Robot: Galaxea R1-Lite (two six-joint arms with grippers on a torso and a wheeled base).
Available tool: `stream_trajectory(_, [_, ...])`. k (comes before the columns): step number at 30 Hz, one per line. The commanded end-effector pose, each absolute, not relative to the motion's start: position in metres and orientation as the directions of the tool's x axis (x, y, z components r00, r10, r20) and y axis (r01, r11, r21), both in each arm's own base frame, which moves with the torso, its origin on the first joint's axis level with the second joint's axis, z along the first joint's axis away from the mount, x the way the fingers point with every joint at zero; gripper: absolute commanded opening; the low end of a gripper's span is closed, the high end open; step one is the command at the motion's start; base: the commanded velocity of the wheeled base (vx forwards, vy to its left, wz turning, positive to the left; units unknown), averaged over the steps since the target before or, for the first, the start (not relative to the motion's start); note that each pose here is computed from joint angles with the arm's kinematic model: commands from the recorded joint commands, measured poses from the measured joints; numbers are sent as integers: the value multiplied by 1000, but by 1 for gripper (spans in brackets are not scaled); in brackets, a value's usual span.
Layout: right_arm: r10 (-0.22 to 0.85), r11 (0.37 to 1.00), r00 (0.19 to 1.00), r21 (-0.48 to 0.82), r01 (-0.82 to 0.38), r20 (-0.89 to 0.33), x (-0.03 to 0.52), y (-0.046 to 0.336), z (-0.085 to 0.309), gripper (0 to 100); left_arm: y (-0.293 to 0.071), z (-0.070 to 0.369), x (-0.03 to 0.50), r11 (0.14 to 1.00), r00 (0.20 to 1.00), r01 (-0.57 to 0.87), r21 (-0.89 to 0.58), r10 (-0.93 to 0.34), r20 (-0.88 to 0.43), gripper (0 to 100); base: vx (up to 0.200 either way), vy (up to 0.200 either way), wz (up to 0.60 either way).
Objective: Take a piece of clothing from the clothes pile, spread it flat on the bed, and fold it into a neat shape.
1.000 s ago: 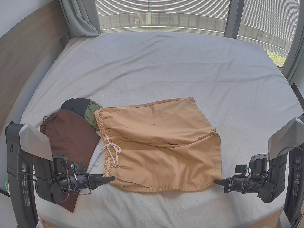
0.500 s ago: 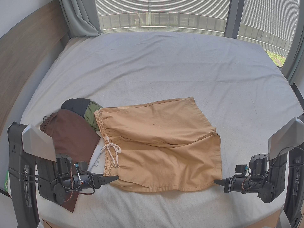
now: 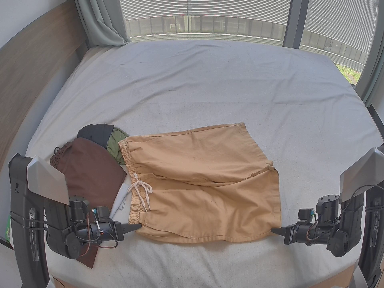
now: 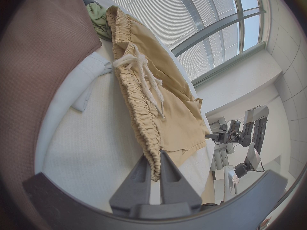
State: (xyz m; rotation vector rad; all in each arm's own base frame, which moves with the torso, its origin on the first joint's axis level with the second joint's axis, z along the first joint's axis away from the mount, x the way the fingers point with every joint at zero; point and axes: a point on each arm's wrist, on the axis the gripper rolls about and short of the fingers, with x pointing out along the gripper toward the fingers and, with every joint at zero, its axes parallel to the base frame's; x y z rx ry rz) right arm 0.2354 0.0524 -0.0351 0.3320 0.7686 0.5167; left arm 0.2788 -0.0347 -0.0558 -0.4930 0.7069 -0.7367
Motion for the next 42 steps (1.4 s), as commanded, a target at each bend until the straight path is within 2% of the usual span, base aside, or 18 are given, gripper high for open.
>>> stream_trajectory(1, [547,833,608,447,-326,-576,232,48,-32,0,-27,-47,270,652,542,417,-633,-738,-403,0,0,0,0])
stream_trajectory(21, [529,849,556,398,-348,-641,208,37,-35,0,-18,-41,234,683,514,409,-605,-720,-466,0,0,0,0])
stream_trajectory(34, [529,849,556,398,-348,-641,208,37,-35,0,-19,-42,240,680,518,420,-601,-723,-456,0,0,0,0])
stream_trajectory(35, [529,849,556,398,-348,-641,208,37,-35,0,-19,-42,240,680,518,420,-601,-723,-456,100,0,0,0])
stream_trajectory(36, [530,848,556,398,-350,-640,208,37,-35,0,-19,-42,239,680,517,420,-601,-724,-457,100,0,0,0])
stream_trajectory(37, [530,848,557,397,-351,-639,208,37,-34,100,-19,-43,239,680,517,420,-601,-724,-457,100,0,0,0])
stream_trajectory(42, [558,830,549,418,-370,-622,208,37,-33,100,-20,-47,241,679,510,419,-603,-726,-462,100,0,0,0])
